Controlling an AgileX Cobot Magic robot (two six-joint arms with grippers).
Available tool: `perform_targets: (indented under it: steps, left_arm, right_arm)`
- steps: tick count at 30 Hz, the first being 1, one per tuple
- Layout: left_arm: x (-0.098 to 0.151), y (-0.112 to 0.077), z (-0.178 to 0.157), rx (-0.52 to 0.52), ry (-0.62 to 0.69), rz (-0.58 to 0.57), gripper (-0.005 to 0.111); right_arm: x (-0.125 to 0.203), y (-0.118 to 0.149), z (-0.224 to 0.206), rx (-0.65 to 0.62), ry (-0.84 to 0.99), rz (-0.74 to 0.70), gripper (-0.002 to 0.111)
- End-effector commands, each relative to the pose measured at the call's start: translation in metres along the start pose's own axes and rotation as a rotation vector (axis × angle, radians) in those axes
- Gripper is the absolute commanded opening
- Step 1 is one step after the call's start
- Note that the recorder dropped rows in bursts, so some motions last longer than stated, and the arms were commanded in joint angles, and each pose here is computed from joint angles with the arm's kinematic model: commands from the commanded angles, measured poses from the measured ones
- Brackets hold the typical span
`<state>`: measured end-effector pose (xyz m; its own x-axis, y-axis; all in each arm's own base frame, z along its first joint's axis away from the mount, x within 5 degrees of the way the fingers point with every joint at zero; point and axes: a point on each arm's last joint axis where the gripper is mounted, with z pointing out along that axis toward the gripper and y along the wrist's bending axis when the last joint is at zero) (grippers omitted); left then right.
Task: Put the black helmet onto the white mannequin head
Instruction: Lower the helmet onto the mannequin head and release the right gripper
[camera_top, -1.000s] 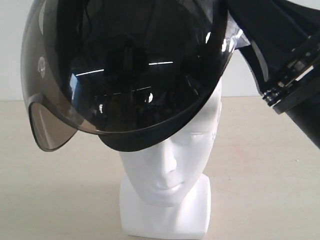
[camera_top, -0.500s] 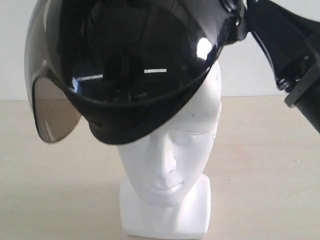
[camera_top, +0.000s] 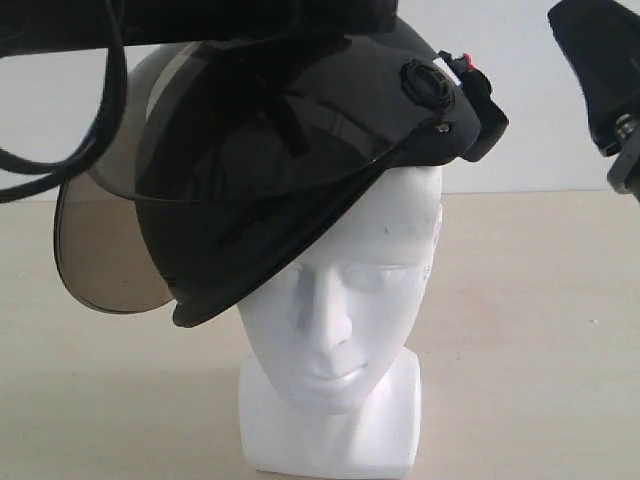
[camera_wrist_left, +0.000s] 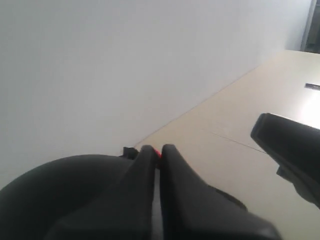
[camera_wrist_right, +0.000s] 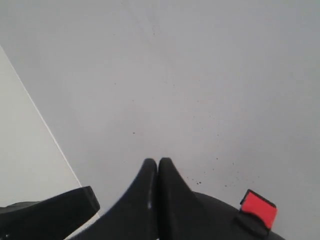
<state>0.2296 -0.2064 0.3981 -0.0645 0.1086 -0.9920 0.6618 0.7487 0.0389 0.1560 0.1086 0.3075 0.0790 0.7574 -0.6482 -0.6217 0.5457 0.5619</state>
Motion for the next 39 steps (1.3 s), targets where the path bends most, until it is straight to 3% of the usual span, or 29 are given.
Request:
perform_targets:
  steps: [1,4,6,9,12,13,15,21,24,29,33,35,36,38,39]
  left_arm:
    - [0.017,-0.010,0.012,0.027,0.069,-0.016,0.004]
    - [0.006,-0.012,0.005,0.049,-0.014,-0.013,0.004]
    - [-0.018,-0.010,-0.015,0.052,-0.115,0.019,0.004]
    - [-0.056,0.003,-0.061,-0.019,-0.194,0.069,0.004]
    - [-0.059,0.029,-0.104,-0.239,0.057,0.195,0.004]
    - [-0.055,0.039,-0.119,-0.334,0.177,0.167,0.004]
    - [-0.049,0.049,-0.138,-0.456,0.276,0.074,0.004]
    - [-0.042,0.054,-0.173,-0.533,0.340,0.010,0.004]
    - [-0.044,0.054,-0.188,-0.537,0.307,0.002,0.004]
    - [-0.045,0.054,-0.207,-0.542,0.276,-0.021,0.004]
    - [-0.041,0.055,-0.217,-0.567,0.311,-0.045,0.004]
    - [-0.039,0.055,-0.220,-0.571,0.316,-0.050,0.004]
    - [-0.037,0.055,-0.220,-0.571,0.323,-0.048,0.004]
    - [-0.034,0.055,-0.220,-0.575,0.328,-0.044,0.004]
    - [-0.032,0.055,-0.219,-0.580,0.334,-0.037,0.004]
  right_arm:
    - [-0.010,0.005,-0.003,-0.003,0.002,-0.065,0.000]
    - [-0.015,0.000,-0.010,0.115,0.094,-0.111,0.000]
    - [-0.026,-0.007,-0.022,0.262,0.140,-0.134,0.000]
    - [-0.036,0.002,-0.029,0.313,0.335,-0.222,0.000]
    - [-0.049,0.020,-0.016,0.287,0.460,-0.326,0.000]
    - [-0.057,0.026,-0.010,0.284,0.467,-0.387,0.000]
    - [-0.068,0.034,-0.003,0.276,0.477,-0.477,0.000]
    - [-0.082,0.045,0.004,0.242,0.438,-0.538,0.000]
    - [-0.082,0.045,0.005,0.203,0.460,-0.705,0.000]
    - [-0.102,0.042,0.007,0.389,0.346,-0.524,0.000]
    - [-0.138,0.045,0.010,0.557,0.066,-0.263,0.000]
    - [-0.157,0.056,0.014,0.500,-0.096,-0.146,0.000]
    - [-0.168,0.070,0.019,0.377,-0.162,-0.160,0.000]
    - [-0.178,0.102,0.028,0.114,-0.168,-0.296,0.000]
    - [-0.183,0.129,0.033,-0.084,-0.108,-0.481,0.000]
